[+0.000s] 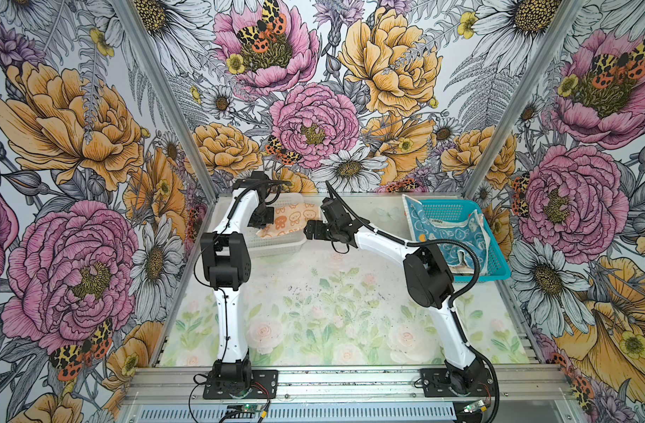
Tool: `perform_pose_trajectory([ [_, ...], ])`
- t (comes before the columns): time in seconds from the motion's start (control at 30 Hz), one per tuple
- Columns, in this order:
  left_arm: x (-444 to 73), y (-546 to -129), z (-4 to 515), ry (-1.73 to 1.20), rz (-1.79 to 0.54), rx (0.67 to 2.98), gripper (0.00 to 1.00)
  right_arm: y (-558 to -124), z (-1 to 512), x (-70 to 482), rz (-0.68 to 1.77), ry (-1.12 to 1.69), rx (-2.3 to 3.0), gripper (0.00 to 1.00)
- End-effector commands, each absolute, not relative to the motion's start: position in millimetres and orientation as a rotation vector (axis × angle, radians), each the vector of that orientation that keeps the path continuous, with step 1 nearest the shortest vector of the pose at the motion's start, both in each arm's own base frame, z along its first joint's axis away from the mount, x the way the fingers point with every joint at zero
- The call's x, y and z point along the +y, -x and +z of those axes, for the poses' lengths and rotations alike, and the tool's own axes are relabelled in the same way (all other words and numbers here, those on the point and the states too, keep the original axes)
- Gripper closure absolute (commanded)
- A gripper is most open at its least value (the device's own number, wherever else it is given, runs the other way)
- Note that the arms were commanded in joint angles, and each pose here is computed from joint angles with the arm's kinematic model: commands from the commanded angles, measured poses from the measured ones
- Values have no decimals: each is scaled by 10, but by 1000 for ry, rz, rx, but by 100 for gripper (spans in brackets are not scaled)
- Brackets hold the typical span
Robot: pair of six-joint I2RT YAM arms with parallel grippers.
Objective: Fold and stack the towels
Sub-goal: 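Lower the orange towel into the white basket with the left gripper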
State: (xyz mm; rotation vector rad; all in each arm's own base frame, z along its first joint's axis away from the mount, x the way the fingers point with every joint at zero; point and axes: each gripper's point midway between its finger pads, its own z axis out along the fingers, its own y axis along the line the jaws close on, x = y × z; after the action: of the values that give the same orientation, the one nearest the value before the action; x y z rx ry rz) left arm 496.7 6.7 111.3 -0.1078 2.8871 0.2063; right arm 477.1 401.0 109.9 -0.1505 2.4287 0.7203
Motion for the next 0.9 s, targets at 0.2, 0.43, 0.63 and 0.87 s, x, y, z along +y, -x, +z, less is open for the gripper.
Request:
perform_pose_trajectory([
  [0.2,430,-4963,942,99,418,2905,100,-4809,939,3944,669,117,2451,8],
  [0.43,644,-4921,711,92,557,2948,100,-4789,928,3935,671,115,2458,8],
  [0.63,796,-4886,590,85,655,2968,100,-4771,922,3920,669,118,2462,8],
  [0.87,926,-4854,543,115,705,2975,100,-4759,920,3908,668,118,2465,8],
])
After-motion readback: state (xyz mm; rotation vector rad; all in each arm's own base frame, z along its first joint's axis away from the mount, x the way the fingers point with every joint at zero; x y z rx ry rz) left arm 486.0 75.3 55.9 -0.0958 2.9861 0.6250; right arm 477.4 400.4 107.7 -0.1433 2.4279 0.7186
